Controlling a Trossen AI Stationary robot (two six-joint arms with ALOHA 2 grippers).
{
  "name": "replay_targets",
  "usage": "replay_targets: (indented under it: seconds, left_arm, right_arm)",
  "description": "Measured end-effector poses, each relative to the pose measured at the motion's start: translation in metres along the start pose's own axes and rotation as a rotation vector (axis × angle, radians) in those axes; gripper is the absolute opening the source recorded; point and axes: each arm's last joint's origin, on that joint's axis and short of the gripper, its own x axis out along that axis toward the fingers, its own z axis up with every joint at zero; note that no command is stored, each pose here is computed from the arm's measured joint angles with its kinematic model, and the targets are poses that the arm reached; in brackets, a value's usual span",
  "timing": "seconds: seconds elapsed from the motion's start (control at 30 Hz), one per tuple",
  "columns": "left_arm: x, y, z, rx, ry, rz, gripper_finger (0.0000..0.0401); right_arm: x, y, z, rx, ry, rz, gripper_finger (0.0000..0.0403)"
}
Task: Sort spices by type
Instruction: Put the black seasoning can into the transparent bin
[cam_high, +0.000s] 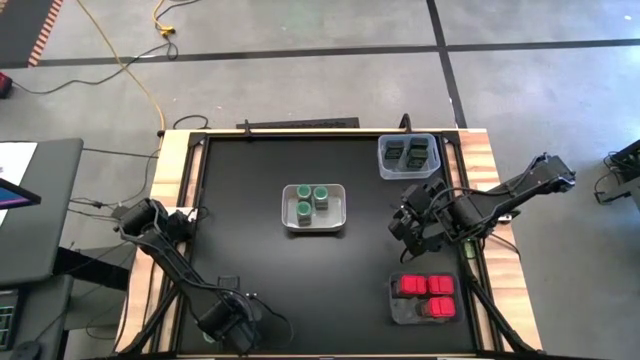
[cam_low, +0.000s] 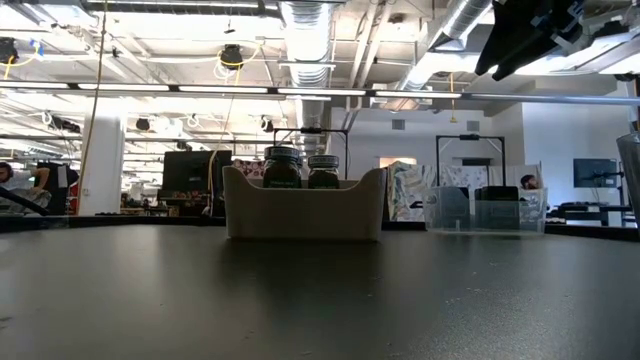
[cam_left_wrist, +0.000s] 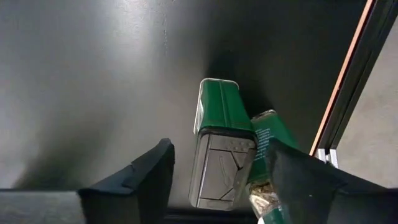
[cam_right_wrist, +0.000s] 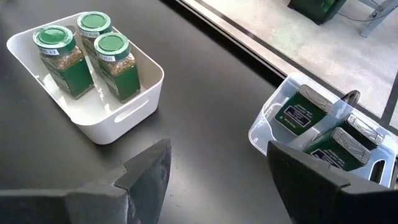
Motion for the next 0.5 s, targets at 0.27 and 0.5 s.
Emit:
replay_targets:
  seconds: [0.27, 0.5]
  left_arm:
    - [0.0, -0.0003, -0.0003, 0.004, 0.009, -0.008, 0.019]
    - [0.0, -0.0004, -0.0005, 0.004, 0.014, -0.011, 0.0162]
  right_arm:
    - [0.0, 0.0, 0.0, 0.0, 0.0, 0.0, 0.0295]
    - [0.0, 0.0, 0.0, -0.001, 0.0, 0.0, 0.0295]
